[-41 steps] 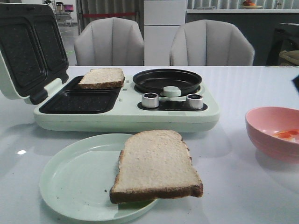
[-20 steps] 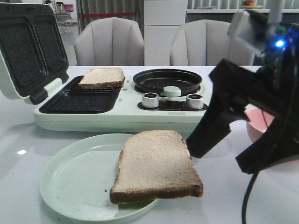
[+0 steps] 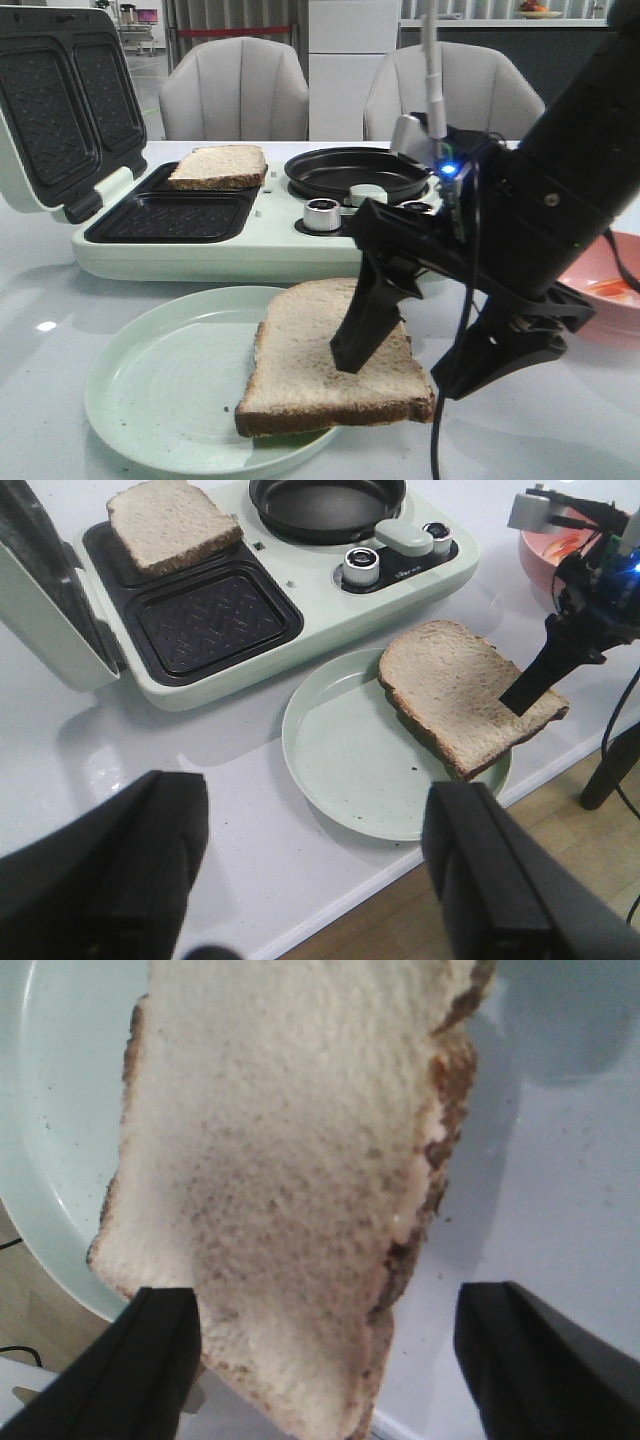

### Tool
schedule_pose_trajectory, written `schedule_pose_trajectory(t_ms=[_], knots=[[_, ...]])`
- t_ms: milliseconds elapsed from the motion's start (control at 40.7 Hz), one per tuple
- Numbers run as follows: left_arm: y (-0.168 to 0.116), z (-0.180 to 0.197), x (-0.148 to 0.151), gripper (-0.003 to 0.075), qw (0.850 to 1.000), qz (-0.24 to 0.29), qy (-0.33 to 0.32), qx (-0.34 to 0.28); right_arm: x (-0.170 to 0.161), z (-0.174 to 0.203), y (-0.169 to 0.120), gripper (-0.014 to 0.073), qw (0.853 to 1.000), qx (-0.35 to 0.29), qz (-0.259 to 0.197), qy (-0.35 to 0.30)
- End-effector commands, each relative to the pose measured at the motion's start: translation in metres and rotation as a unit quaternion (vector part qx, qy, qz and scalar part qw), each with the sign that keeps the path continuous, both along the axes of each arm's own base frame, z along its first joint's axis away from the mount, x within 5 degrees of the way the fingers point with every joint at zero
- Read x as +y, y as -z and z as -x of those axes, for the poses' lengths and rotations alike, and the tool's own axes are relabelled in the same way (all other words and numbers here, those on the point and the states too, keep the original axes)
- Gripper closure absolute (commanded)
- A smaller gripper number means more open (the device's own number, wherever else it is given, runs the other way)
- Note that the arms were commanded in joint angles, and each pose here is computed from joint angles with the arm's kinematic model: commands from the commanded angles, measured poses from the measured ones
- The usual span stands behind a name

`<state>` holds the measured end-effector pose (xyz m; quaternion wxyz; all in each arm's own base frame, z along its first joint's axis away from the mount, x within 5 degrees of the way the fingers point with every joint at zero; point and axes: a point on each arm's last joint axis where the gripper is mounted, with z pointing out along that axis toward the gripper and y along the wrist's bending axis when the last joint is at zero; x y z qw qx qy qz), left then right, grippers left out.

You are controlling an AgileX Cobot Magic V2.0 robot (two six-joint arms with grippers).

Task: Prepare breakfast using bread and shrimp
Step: 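Grasp the remaining bread slice on the plate with the right gripper, then carry the bread over and lay it on the other sandwich plate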

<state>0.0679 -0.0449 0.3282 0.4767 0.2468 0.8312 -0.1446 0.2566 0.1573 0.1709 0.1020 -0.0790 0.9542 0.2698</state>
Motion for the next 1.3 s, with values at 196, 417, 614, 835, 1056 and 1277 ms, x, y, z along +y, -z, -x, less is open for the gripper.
schedule_pose_trajectory(t_ms=[196,417,614,835,1056,1277], knots=[[-0.015,-0.002,-0.003,0.0211,0.999,0.033,0.007,-0.043,0.008,-0.007,-0.008,0.0111,1.000,0.004,-0.021,-0.018],[-0.015,-0.002,-0.003,0.0211,0.999,0.033,0.007,-0.043,0.008,-0.005,-0.009,0.0394,0.999,0.006,-0.022,-0.027],[-0.015,-0.002,-0.003,0.0211,0.999,0.033,0.007,-0.042,0.007,0.000,-0.025,0.0530,0.999,-0.013,-0.032,-0.037],[-0.015,-0.002,-0.003,0.0211,0.999,0.033,0.007,-0.042,0.003,0.013,-0.074,0.0561,0.993,-0.078,-0.064,-0.052],[-0.015,-0.002,-0.003,0.0211,0.999,0.033,0.007,-0.042,0.008,0.011,-0.139,0.0561,0.976,-0.162,-0.140,-0.038],[-0.015,-0.002,-0.003,0.0211,0.999,0.033,0.007,-0.042,0.033,-0.024,-0.149,0.0561,0.960,-0.204,-0.188,-0.022]])
